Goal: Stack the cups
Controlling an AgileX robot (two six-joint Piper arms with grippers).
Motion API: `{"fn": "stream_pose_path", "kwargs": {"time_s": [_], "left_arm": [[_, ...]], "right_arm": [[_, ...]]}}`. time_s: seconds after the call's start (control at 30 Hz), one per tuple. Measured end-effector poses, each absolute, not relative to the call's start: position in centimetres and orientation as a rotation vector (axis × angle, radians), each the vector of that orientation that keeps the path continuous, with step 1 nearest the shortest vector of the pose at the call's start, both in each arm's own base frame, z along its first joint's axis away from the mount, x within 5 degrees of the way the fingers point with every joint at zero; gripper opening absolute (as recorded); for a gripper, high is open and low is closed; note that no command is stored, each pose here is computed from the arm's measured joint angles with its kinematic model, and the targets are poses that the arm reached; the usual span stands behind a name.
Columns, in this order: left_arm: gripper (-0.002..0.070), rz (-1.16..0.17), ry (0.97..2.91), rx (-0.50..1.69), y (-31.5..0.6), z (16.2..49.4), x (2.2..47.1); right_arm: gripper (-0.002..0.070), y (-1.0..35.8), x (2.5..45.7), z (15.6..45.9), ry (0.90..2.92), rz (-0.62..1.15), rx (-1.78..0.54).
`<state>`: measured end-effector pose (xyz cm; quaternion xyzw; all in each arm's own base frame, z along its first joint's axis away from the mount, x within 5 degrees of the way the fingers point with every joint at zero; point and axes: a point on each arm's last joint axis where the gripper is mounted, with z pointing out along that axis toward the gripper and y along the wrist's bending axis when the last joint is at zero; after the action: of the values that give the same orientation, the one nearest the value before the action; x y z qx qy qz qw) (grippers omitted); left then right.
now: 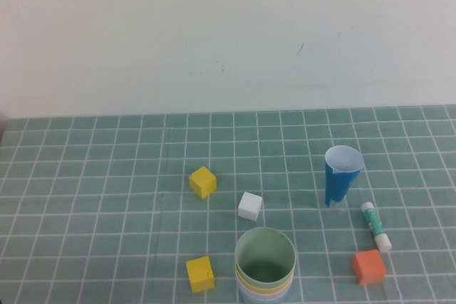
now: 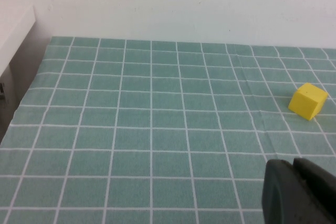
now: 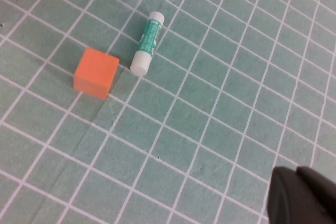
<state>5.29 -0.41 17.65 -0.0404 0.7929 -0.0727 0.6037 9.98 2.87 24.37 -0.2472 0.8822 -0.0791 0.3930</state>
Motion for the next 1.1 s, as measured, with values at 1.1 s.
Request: {"fn": "stream_pose_path", "kwargs": {"time_s": [1.1], "left_arm": [[-0.0002, -0.170, 1.836, -0.095, -0.4, 17.6, 5.3]], "right_arm": [[-0.0001, 2.6, 10.0, 29.6, 1.631, -0.127, -0.534]]}}
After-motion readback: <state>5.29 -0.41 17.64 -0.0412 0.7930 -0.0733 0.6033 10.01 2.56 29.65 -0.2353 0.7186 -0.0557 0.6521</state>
